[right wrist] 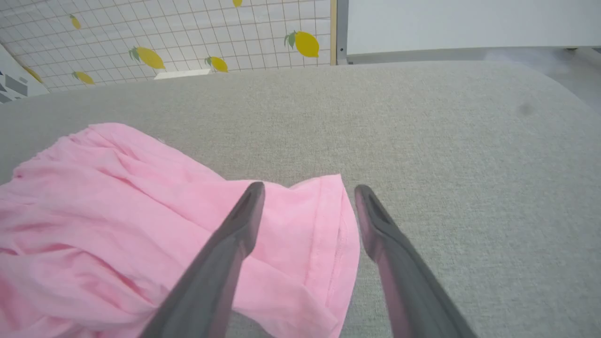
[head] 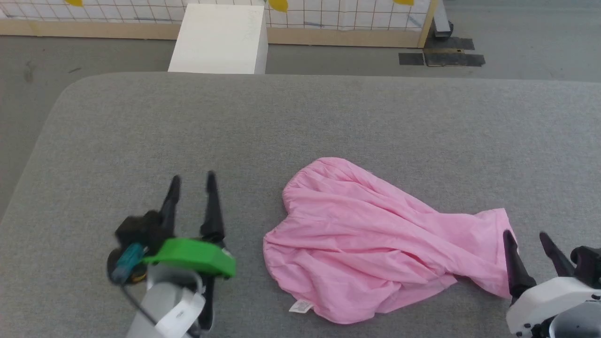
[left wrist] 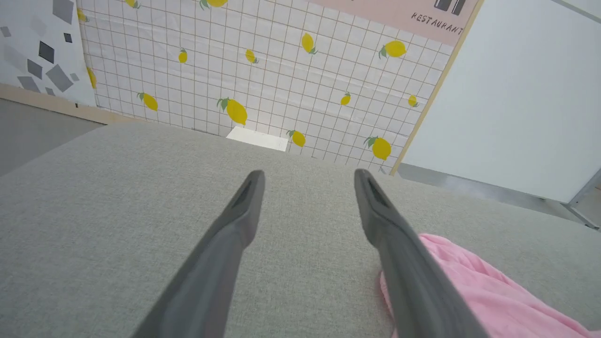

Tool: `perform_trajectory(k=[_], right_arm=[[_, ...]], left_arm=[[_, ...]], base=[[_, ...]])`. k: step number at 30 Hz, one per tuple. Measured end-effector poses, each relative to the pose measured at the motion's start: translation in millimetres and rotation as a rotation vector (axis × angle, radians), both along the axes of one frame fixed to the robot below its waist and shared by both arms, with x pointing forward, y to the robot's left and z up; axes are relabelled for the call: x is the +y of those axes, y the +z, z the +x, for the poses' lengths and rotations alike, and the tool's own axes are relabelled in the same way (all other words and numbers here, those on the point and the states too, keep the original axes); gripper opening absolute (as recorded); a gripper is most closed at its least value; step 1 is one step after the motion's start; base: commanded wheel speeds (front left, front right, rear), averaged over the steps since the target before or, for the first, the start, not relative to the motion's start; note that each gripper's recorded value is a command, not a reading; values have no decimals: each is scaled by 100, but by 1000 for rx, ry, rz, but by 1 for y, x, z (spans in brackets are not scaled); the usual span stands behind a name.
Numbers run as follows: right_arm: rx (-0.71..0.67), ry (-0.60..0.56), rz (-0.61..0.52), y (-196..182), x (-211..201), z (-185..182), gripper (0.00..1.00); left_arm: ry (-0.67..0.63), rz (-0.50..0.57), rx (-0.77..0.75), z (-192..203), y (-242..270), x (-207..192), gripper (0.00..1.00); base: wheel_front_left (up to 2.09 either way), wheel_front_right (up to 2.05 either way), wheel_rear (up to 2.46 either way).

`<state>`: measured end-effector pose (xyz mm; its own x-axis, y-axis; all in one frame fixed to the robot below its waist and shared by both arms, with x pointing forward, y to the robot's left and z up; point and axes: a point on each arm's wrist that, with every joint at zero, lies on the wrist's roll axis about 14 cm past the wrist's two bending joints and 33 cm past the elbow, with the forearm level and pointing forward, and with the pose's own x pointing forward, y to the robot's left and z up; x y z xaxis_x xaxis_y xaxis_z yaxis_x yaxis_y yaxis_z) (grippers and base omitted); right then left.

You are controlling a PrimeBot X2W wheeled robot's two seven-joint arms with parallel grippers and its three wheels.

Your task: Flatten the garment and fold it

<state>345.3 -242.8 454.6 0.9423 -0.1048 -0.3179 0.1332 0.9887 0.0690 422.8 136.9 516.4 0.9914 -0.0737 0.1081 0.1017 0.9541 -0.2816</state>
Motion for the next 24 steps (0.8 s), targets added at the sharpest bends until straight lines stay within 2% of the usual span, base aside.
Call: perform_trajectory(k=[6, 9, 14, 18, 24], right_arm=[[-133, -6, -19, 18, 0, 7, 100], [-147, -10, -20, 18, 0, 6, 100], [-153, -30, -24, 18, -6, 5, 100], [-143, -49, -26, 14, -11, 2, 100], [-130, -76, -25, 9, -17, -1, 100]], left_arm=[[-210, 74, 30, 44, 9, -61, 100], [-325, 146, 116, 60, 0, -93, 100], [-488, 299, 342, 76, -34, -135, 100], [-571, 428, 519, 80, -61, -151, 100], [-616, 604, 746, 83, -100, -150, 100]], base=[[0, 0, 0], [0, 0, 0], [0, 0, 0], [0, 0, 0], [0, 0, 0]])
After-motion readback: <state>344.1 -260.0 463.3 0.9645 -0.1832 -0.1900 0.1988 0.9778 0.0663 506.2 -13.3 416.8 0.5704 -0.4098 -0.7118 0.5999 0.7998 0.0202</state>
